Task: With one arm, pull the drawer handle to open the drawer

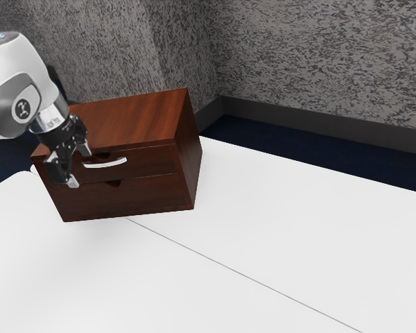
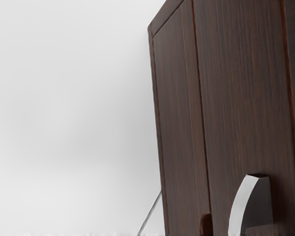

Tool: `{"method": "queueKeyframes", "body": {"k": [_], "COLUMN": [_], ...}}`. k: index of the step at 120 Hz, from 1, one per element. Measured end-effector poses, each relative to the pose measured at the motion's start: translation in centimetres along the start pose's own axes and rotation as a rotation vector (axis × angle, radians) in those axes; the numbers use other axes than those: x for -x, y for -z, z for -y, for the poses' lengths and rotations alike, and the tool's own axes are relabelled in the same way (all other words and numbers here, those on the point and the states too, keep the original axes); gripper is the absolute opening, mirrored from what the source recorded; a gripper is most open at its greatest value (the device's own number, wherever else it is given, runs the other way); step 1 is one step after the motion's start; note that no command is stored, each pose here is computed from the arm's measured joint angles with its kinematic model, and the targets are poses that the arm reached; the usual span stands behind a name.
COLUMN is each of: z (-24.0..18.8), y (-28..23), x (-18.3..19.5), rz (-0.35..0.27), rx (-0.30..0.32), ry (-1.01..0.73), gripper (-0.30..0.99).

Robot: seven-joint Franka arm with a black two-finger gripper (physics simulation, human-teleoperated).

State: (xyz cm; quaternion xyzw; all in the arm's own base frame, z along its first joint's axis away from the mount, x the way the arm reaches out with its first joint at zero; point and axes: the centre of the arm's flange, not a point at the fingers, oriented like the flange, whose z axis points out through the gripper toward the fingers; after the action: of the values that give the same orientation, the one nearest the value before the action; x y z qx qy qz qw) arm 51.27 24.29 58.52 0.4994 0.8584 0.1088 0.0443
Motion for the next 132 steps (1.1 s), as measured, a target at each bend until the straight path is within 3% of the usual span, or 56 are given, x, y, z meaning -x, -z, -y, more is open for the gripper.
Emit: {"method": "queueKeyframes", "body": {"k": [22, 50, 85, 108, 132], "z": [0.6, 0.1, -0.6, -0.8, -0.8], "y": [0.5, 0.1, -2.2, -2.3, -2.3], "x": [4.5, 2.2, 3.4, 3.4, 3.3], "rz": [0.02, 0.012, 0.019, 0.023, 0.043], "rx": [0.026, 0.038, 0.026, 0.033, 0.035], "ry": [-0.081, -0.042, -0.061, -0.058, -0.043], "gripper": [0.69, 0.69, 0.69, 0.44, 0.28]}}
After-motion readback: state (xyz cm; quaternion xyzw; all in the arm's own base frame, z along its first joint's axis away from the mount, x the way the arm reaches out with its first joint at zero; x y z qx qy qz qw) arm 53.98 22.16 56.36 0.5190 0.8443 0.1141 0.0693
